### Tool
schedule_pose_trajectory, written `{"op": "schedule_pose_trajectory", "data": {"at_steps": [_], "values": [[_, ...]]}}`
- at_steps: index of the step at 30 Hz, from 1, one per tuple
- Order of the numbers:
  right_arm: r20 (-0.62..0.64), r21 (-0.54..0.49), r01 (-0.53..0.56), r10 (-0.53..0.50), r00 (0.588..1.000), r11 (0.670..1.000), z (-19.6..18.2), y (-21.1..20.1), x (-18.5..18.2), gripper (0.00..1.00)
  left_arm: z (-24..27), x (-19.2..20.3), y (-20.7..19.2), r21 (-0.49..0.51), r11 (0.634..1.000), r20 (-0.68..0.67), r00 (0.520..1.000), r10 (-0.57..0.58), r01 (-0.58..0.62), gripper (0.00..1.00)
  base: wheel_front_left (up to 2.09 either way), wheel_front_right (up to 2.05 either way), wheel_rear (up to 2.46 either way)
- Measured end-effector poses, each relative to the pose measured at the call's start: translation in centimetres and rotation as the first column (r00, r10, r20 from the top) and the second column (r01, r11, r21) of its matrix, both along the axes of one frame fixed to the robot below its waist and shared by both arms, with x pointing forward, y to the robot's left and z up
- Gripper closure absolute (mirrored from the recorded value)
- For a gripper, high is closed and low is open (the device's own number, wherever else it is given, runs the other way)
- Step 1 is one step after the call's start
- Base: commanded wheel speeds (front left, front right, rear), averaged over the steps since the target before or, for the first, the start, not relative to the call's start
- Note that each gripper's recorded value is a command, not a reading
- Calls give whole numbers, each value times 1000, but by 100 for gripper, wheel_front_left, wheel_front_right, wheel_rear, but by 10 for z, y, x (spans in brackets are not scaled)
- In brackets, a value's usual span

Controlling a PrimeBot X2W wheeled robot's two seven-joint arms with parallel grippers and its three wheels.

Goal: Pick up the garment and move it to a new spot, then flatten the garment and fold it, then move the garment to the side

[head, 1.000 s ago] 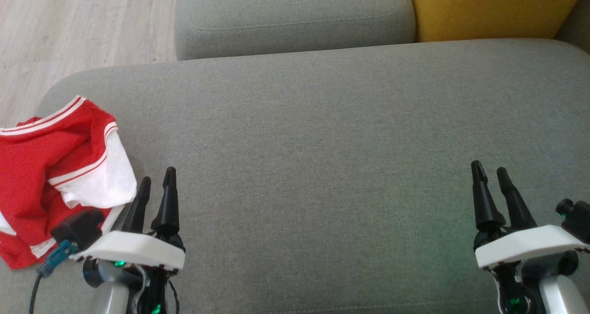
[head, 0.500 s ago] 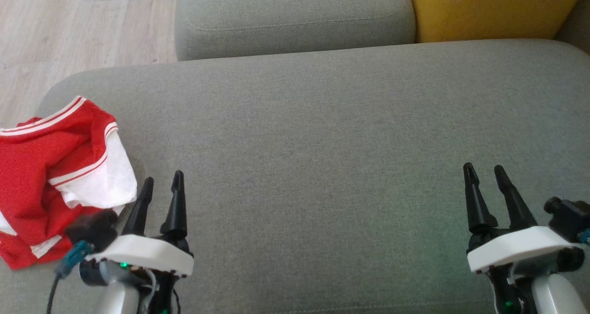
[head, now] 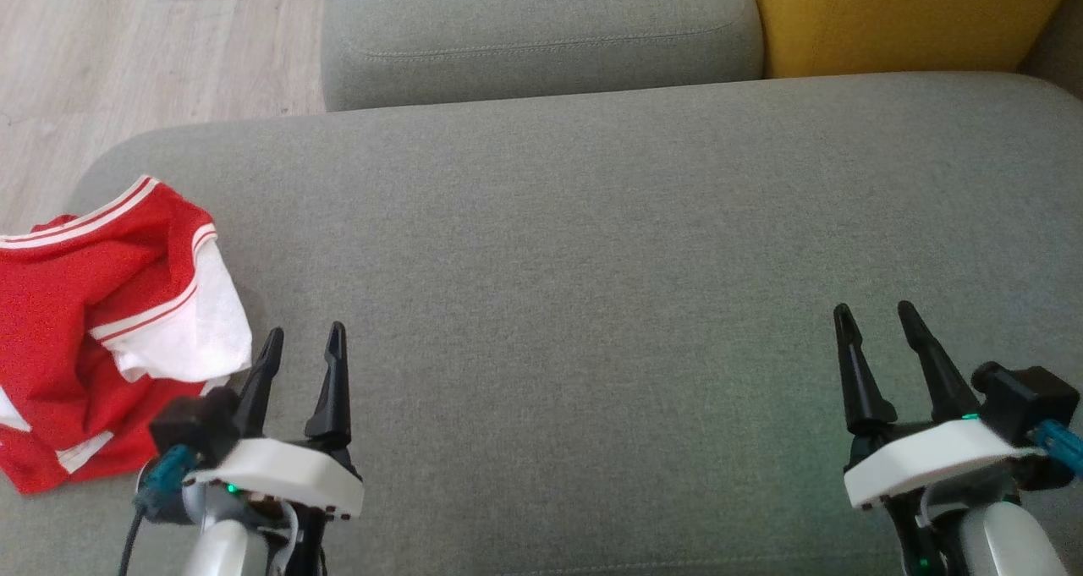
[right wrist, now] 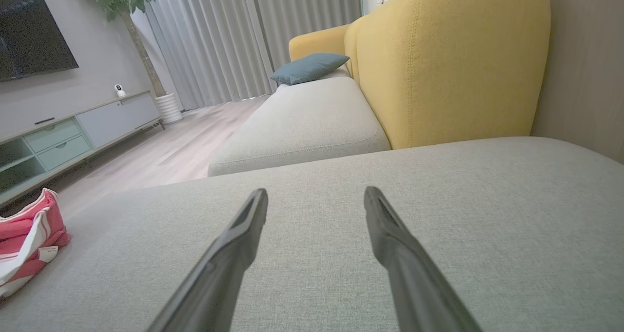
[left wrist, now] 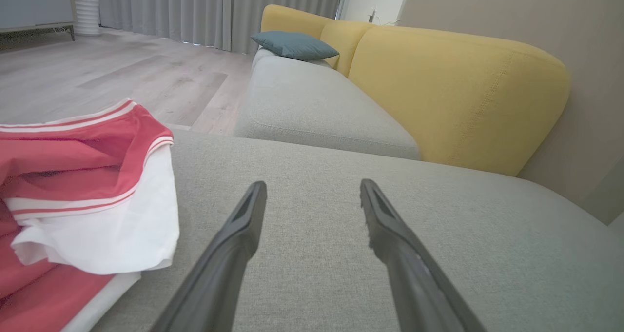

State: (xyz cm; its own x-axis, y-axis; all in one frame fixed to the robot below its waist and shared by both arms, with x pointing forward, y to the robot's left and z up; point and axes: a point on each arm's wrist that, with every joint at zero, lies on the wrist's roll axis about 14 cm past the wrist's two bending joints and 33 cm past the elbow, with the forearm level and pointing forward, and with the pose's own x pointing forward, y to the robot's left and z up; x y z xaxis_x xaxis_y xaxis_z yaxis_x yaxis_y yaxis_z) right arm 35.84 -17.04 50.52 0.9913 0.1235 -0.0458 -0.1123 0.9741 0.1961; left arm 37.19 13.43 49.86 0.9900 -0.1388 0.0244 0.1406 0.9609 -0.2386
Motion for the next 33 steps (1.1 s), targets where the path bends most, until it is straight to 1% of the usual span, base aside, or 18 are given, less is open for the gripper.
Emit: {"op": "schedule_pose_trajectory", "data": {"at_steps": [6, 11, 16, 33], "values": [[4, -66, -5, 5, 1000, 998, 0, 0, -1, 0, -1, -1, -2, 67, 998, 15, 1000, -7, 6, 0, 0, 0, 0], [-10, -100, -7, 6, 1000, 995, -6, 1, -5, 0, -1, -2, -3, 111, 994, 28, 1000, -12, 9, 0, 0, 0, 0], [2, -143, -4, 4, 1000, 990, -5, 1, -5, 0, -3, -3, -6, 163, 987, 36, 999, -23, 17, 0, 0, 0, 0], [2, -127, 10, -10, 1000, 992, -7, 0, -4, 0, -11, -5, -3, 169, 985, 11, 1000, -13, 10, 0, 0, 0, 0]]}}
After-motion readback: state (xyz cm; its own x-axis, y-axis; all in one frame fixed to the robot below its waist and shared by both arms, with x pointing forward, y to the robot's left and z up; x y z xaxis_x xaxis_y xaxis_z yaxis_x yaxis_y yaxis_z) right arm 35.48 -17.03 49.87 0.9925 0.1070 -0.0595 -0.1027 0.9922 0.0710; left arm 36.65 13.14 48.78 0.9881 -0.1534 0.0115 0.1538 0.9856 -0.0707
